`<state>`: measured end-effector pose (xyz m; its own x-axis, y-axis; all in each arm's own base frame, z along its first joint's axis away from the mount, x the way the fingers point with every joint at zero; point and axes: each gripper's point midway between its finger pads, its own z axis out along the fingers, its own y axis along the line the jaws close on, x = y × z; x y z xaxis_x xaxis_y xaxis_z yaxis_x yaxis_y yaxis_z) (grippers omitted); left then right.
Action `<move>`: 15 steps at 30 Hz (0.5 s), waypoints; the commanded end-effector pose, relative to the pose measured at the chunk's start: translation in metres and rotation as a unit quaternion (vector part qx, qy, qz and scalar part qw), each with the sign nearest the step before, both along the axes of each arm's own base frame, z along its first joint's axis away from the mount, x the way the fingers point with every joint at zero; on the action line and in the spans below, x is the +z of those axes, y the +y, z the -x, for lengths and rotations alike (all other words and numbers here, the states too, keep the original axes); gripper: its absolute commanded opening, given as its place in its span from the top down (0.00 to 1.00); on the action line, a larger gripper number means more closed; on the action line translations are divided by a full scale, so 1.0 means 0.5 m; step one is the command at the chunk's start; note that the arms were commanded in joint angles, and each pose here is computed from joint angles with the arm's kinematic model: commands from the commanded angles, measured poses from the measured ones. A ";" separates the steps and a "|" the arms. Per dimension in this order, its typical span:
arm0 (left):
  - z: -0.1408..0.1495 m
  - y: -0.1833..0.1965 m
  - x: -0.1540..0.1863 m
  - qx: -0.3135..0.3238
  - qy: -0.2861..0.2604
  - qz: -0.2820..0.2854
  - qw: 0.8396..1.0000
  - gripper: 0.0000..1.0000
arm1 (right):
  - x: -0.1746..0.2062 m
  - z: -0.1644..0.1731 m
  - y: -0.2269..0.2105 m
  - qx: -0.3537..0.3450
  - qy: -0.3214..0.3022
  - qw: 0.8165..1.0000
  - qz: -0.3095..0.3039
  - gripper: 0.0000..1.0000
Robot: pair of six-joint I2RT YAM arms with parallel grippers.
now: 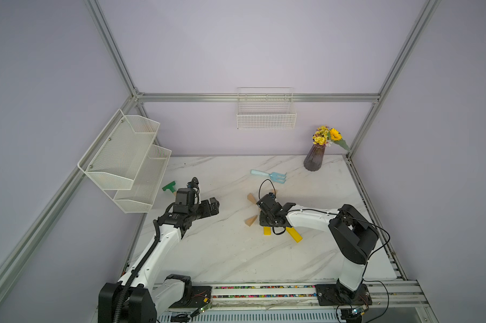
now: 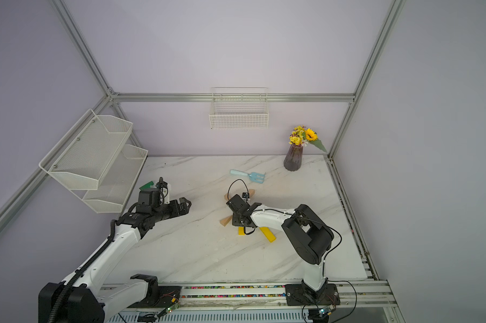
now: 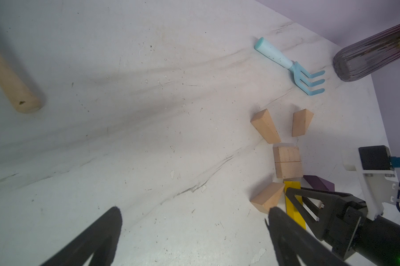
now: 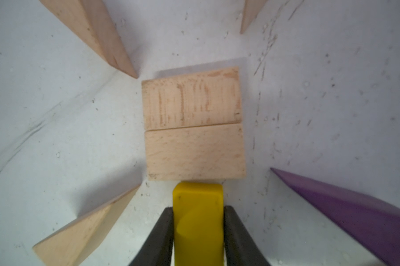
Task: Assemble a small pinwheel with building blocks
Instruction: Assemble the building block at the center of the board.
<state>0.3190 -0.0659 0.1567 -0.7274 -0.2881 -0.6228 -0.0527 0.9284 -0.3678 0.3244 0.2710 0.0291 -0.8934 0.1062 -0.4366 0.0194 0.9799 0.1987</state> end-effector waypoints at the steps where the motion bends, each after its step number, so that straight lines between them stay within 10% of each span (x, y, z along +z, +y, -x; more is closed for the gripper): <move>1: -0.003 -0.001 0.011 -0.006 -0.020 0.001 1.000 0.00 | -0.030 0.003 -0.023 -0.003 0.015 0.999 0.030 0.63; 15: -0.001 -0.002 0.005 -0.006 -0.017 0.005 1.000 0.00 | -0.038 0.005 -0.028 0.003 0.016 0.999 0.040 0.59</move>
